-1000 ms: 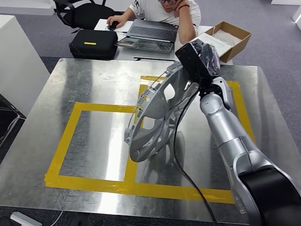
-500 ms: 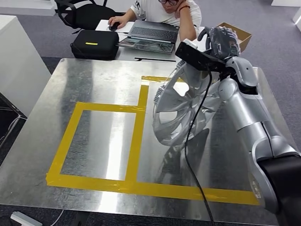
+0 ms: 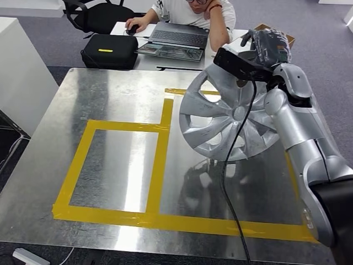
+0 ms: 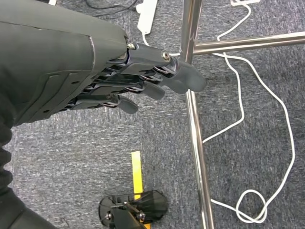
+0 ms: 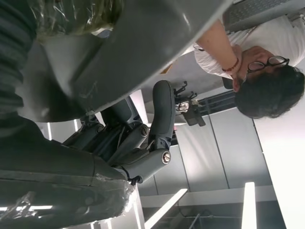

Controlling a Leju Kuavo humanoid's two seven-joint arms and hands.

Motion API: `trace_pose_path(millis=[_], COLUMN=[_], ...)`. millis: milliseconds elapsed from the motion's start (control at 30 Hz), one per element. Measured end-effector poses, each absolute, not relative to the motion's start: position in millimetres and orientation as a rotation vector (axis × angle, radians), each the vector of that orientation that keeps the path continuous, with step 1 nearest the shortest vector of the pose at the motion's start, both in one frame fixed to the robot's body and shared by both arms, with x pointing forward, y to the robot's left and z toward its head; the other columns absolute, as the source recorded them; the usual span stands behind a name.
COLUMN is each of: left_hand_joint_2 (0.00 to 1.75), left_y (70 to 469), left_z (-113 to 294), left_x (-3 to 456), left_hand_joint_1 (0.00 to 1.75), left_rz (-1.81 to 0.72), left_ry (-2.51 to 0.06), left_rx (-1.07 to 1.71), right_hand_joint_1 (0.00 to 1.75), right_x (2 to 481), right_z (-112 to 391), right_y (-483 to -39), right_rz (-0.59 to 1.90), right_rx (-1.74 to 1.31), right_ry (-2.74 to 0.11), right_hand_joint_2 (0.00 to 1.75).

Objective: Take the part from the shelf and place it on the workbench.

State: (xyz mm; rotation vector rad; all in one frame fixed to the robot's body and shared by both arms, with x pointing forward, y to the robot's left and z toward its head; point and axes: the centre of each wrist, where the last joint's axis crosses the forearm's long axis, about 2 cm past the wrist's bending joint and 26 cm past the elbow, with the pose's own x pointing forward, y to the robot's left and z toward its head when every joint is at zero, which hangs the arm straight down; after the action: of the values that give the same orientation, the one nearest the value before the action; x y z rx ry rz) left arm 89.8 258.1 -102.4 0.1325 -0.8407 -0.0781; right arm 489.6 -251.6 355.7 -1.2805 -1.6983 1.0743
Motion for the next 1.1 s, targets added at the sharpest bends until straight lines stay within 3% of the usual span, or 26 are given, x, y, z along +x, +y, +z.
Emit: trace_pose_path(millis=[300, 433, 567, 900, 1033, 1100], left_hand_joint_2=[1.75, 1.75, 0.00, 0.00, 0.00, 0.00], left_y=[258, 258, 259, 261, 261, 262], left_z=[-102, -103, -103, -103, -103, -104], left_x=[90, 90, 89, 87, 86, 86], left_hand_joint_1=[0.00, 0.00, 0.00, 0.00, 0.00, 0.00], left_rz=[-0.075, -0.073, -0.069, -0.066, -0.067, -0.065], left_ry=[-0.851, -0.863, -0.889, -0.881, -0.879, -0.878], left_rx=[0.128, 0.117, 0.111, 0.125, 0.130, 0.131], right_hand_joint_1=[1.75, 0.00, 0.00, 0.00, 0.00, 0.00], right_x=[490, 490, 490, 491, 492, 492], right_z=[357, 355, 354, 359, 363, 366], right_y=[-254, -254, -254, -253, -251, -250], right_rz=[1.069, 1.066, 1.080, 1.214, 1.256, 1.299], right_rx=[-1.296, -1.303, -1.307, -1.371, -1.384, -1.392], right_ry=[-1.700, -1.703, -1.695, -1.600, -1.578, -1.549], right_hand_joint_2=[1.75, 1.75, 1.75, 1.75, 0.00, 0.00])
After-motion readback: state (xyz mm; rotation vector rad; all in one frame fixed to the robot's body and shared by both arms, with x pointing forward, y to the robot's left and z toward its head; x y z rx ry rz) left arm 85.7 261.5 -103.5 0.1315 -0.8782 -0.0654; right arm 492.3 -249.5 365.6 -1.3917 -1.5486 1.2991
